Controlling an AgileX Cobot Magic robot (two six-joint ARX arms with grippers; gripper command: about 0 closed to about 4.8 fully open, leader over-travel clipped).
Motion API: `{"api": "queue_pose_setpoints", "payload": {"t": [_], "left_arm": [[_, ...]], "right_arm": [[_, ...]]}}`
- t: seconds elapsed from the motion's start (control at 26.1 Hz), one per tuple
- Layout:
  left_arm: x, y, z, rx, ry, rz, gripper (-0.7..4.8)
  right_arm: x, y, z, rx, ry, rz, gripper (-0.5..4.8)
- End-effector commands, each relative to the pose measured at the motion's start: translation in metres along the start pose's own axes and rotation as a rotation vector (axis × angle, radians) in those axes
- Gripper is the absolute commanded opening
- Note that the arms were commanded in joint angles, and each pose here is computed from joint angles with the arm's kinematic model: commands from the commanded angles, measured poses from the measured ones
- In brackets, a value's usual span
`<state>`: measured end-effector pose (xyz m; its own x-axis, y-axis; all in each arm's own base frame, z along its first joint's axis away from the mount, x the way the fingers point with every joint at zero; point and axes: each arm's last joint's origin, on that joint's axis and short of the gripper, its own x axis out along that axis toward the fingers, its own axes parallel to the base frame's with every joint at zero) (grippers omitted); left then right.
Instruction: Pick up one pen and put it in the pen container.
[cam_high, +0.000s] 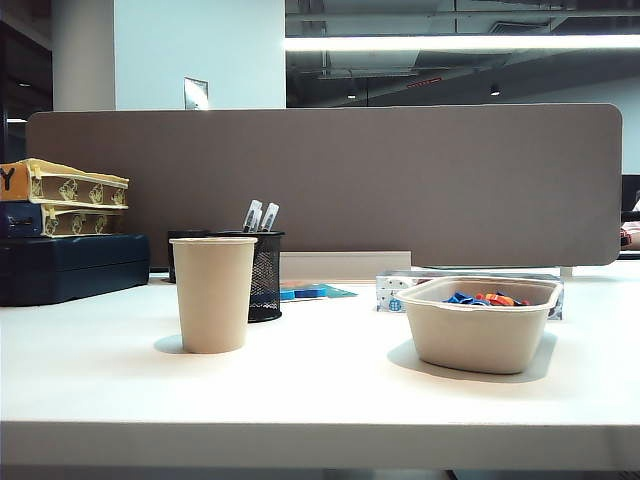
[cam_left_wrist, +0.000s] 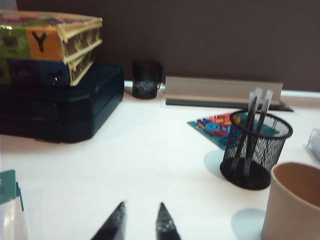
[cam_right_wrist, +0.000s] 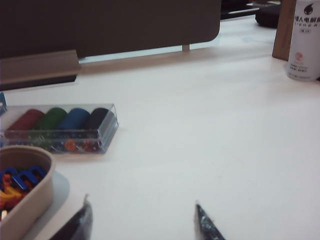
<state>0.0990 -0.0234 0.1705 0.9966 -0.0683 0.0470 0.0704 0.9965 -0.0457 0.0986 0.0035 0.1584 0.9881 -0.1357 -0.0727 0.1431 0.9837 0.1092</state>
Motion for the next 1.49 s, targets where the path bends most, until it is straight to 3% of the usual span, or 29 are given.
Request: {"api": "queue_pose_setpoints", "payload": {"t": [0.04, 0.61, 1.49], "left_arm": [[-0.002, 0.0, 0.005, -0.011, -0.048, -0.003, 0.76], [-0.005, 0.001, 0.008, -0.018, -0.083, -0.001, 0.76], [-0.004, 0.022, 0.009, 0.001, -0.094, 0.219, 0.76]], "right_arm": [[-0.002, 0.0, 0.003, 0.016, -0.051, 0.007, 2.53], [-0.002, 0.0, 0.003, 0.016, -0.051, 0.007, 2.53], [-0.001, -0.005, 0.004, 0.019, -0.058, -0.051, 2.53]]}}
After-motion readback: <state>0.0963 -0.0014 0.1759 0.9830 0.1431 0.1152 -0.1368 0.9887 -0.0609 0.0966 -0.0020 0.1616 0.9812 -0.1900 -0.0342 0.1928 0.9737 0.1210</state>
